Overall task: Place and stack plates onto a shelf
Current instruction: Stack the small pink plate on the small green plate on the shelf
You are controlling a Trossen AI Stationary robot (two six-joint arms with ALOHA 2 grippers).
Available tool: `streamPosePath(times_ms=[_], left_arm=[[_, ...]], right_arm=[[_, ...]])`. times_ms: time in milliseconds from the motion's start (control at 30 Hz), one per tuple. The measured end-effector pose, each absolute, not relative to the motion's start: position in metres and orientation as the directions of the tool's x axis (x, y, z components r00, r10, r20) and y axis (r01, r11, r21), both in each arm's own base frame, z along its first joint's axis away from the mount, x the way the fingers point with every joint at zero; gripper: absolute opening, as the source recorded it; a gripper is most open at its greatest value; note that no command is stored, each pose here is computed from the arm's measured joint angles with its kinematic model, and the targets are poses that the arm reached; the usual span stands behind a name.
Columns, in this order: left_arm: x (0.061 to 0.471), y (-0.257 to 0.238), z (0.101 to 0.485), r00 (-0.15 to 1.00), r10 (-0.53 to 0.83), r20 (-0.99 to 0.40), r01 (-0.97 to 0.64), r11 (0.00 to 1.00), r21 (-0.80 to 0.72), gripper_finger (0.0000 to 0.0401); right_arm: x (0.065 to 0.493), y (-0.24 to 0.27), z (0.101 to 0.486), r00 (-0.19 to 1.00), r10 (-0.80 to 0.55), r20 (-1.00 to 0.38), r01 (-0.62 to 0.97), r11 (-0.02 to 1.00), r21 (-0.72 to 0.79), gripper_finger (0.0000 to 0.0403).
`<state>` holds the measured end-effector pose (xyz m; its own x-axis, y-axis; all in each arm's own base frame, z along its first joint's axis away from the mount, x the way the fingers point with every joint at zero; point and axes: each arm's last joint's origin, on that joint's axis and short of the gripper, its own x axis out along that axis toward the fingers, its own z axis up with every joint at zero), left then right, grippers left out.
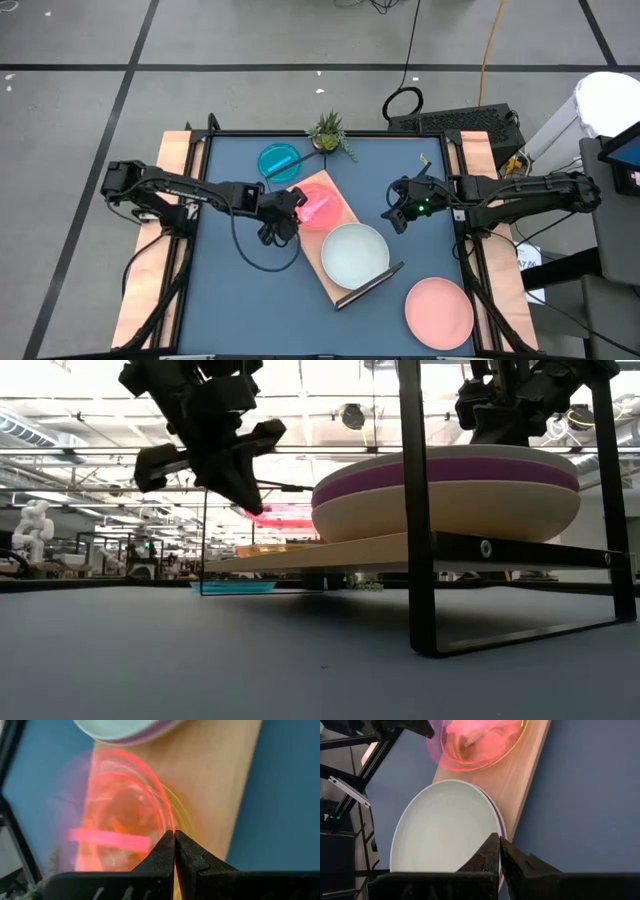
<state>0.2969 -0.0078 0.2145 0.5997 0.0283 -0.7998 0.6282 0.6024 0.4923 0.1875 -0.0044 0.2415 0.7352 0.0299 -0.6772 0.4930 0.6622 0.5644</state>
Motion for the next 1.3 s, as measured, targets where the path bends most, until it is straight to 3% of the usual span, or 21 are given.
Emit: streamPosePath(times_ms=[1000, 1300], left_arm=[[0.298, 0.003, 0.213, 0.595, 0.053, -0.802, 0.584, 0.657, 0.477, 0.0003], [0.298, -0.001, 0.213, 0.596, -0.002, -0.803, 0.609, 0.653, 0.45, 0.0003]], right_arm=[[0.187, -0.005, 0.242, 0.735, -0.001, -0.678, 0.508, 0.662, 0.55, 0.0], [0.187, -0.005, 0.242, 0.735, -0.001, -0.678, 0.506, 0.667, 0.548, 0.0]])
